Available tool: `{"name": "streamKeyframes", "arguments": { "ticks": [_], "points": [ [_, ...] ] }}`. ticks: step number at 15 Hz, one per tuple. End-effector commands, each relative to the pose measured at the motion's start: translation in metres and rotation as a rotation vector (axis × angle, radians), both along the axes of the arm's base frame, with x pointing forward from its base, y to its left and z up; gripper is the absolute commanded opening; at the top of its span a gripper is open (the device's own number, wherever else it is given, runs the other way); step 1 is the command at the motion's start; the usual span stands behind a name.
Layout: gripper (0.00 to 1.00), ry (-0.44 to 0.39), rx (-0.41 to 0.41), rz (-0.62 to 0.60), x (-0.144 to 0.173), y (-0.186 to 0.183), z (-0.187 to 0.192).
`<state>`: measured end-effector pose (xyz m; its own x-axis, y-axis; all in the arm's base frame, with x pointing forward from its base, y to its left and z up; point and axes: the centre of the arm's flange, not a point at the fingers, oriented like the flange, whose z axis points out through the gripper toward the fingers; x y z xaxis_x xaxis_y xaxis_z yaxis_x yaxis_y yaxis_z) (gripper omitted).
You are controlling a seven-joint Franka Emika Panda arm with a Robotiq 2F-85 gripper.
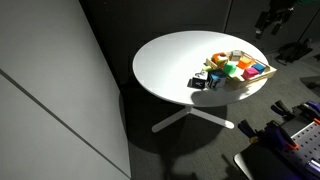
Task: Pick up the green block and put it on the lime green block
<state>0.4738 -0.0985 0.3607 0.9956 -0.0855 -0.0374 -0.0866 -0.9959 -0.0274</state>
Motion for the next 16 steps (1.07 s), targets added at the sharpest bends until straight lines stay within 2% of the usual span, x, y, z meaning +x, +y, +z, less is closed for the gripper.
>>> {"name": "streamKeyframes", "arguments": {
  "ticks": [1, 2, 3, 13, 16],
  "points": [
    [1.00, -0.006, -0.017, 0.030, 0.020, -0.023, -0.012],
    [1.00, -0.008, -0.020, 0.026, 0.022, -0.026, -0.014],
    [1.00, 0.002, -0.006, 0.007, 0.009, -0.015, -0.015],
    [1.00, 0.011, -0.006, 0.009, 0.010, -0.015, -0.020],
    [1.00, 0.032, -0.002, -0.003, 0.018, -0.026, -0.028]
  ]
}}
